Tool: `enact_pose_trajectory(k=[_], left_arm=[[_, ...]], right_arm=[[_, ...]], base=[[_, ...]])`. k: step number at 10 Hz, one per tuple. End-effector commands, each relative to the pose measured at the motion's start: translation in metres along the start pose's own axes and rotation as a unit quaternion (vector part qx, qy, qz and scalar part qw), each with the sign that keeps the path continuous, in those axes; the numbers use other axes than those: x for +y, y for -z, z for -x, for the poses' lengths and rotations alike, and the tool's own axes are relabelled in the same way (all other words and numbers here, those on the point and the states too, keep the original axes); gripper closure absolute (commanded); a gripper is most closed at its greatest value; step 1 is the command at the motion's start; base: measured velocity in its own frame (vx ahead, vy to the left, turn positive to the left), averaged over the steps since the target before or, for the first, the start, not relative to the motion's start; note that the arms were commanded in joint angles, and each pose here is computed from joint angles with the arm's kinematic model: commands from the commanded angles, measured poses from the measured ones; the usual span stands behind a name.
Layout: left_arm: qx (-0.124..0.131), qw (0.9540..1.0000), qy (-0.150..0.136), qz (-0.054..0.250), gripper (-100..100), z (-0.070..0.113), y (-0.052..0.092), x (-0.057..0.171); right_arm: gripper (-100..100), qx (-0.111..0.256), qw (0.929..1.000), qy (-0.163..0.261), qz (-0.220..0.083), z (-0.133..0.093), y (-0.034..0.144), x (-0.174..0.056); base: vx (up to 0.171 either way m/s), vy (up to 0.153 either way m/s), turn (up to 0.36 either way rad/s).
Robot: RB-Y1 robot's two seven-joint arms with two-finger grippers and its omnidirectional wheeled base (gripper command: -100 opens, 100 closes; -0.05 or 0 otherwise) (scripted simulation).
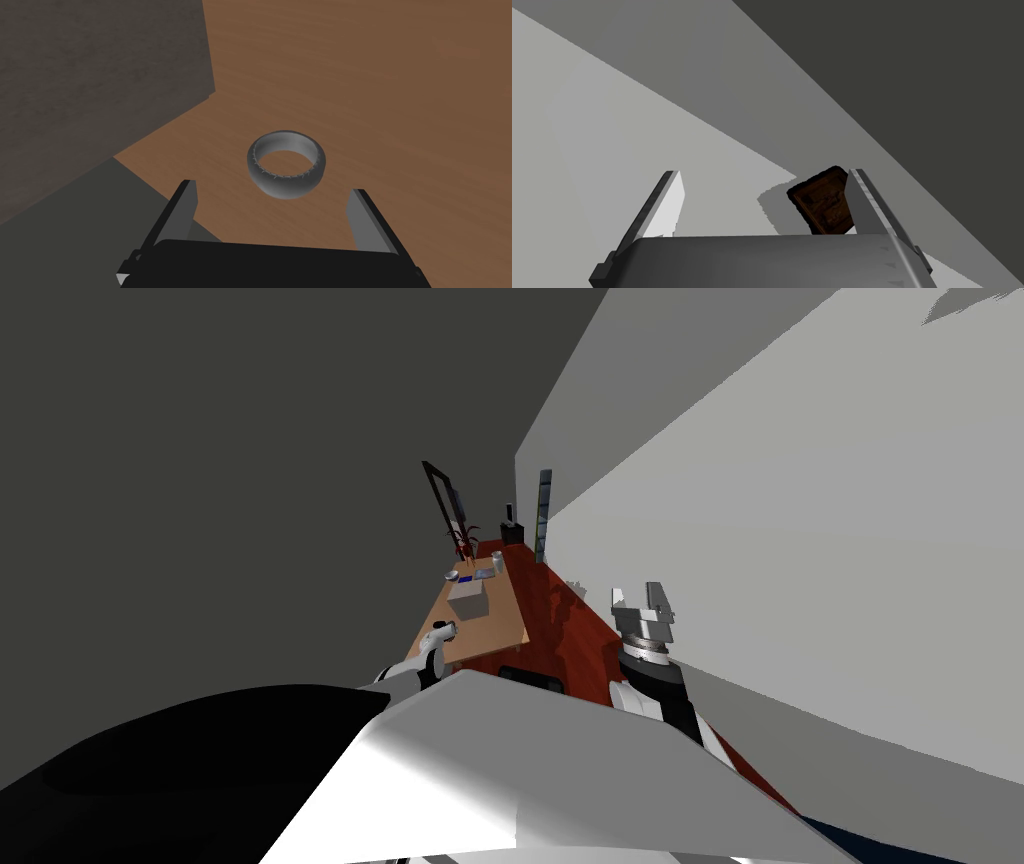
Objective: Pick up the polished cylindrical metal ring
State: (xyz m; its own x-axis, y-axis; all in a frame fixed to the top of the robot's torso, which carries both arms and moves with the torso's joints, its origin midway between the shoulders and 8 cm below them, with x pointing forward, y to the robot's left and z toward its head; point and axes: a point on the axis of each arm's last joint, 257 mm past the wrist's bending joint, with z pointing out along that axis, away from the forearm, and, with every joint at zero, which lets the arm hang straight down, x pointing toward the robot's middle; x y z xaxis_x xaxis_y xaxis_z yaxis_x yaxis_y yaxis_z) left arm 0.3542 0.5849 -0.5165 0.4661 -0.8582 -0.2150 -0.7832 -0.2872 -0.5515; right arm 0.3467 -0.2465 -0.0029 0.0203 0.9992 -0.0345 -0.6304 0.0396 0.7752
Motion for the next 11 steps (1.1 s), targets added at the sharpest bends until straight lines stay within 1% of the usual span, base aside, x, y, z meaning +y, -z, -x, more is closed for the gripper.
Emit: enact_pose_trajectory(k=[1,2,3,4,5,6,7,8,9,10,11], left_arm=[[0.004,1.0000,-0.001,-0.002,-100,-0.0011,-0.0002,0.0028],[0.004,0.9999,-0.010,-0.002,-100,-0.0011,-0.0002,0.0028],[0.007,0.9999,-0.006,-0.004,-100,-0.0018,-0.0004,0.0054],[0.007,0.9998,-0.016,-0.004,-100,-0.0018,-0.0004,0.0054],[0.009,0.9999,-0.012,-0.006,-100,-0.0022,-0.0005,0.0081],[0.009,0.9997,-0.021,-0.007,-100,-0.0022,-0.0005,0.0081],[0.011,0.9998,-0.017,-0.009,-100,-0.0024,-0.0006,0.0108],[0.011,0.9996,-0.026,-0.009,-100,-0.0024,-0.0006,0.0108],[0.011,0.9997,-0.021,-0.008,-100,-0.0024,-0.0007,0.0103],[0.011,0.9996,-0.023,-0.009,100,-0.0023,-0.0007,0.0103],[0.011,0.9996,-0.023,-0.008,100,-0.0024,-0.0008,0.0114]], right_arm=[[0,0.000,1.0000,0.000,0.000,0.0000,0.0000,0.0000],[0,0.000,1.0000,0.000,0.000,0.0000,0.0000,0.0000],[0,0.000,1.0000,0.000,0.000,0.0000,0.0000,0.0000],[0,0.000,1.0000,0.000,0.000,0.0000,0.0000,0.0000],[0,0.000,1.0000,0.000,0.000,0.0000,0.0000,0.0000],[0,0.000,1.0000,0.000,0.000,0.0000,0.0000,0.0000],[0,0.000,1.0000,0.000,0.000,0.0000,0.0000,0.0000],[0,0.000,1.0000,0.000,0.000,0.0000,0.0000,0.0000],[0,0.000,1.0000,0.000,0.000,0.0000,0.0000,0.0000],[0,0.000,1.0000,0.000,0.000,0.0000,0.0000,0.0000],[0,0.000,1.0000,0.000,0.000,0.0000,0.0000,0.0000]], base=[[0.060,-0.015,0.082],[0.050,-0.012,0.051],[0.058,-0.009,0.084],[0.049,-0.011,0.048],[0.051,-0.023,0.091],[0.043,-0.021,0.052],[0.064,-0.004,0.071],[0.059,-0.003,0.048],[0.021,-0.002,0.005],[0.000,0.000,0.000],[0.000,0.000,0.000]])
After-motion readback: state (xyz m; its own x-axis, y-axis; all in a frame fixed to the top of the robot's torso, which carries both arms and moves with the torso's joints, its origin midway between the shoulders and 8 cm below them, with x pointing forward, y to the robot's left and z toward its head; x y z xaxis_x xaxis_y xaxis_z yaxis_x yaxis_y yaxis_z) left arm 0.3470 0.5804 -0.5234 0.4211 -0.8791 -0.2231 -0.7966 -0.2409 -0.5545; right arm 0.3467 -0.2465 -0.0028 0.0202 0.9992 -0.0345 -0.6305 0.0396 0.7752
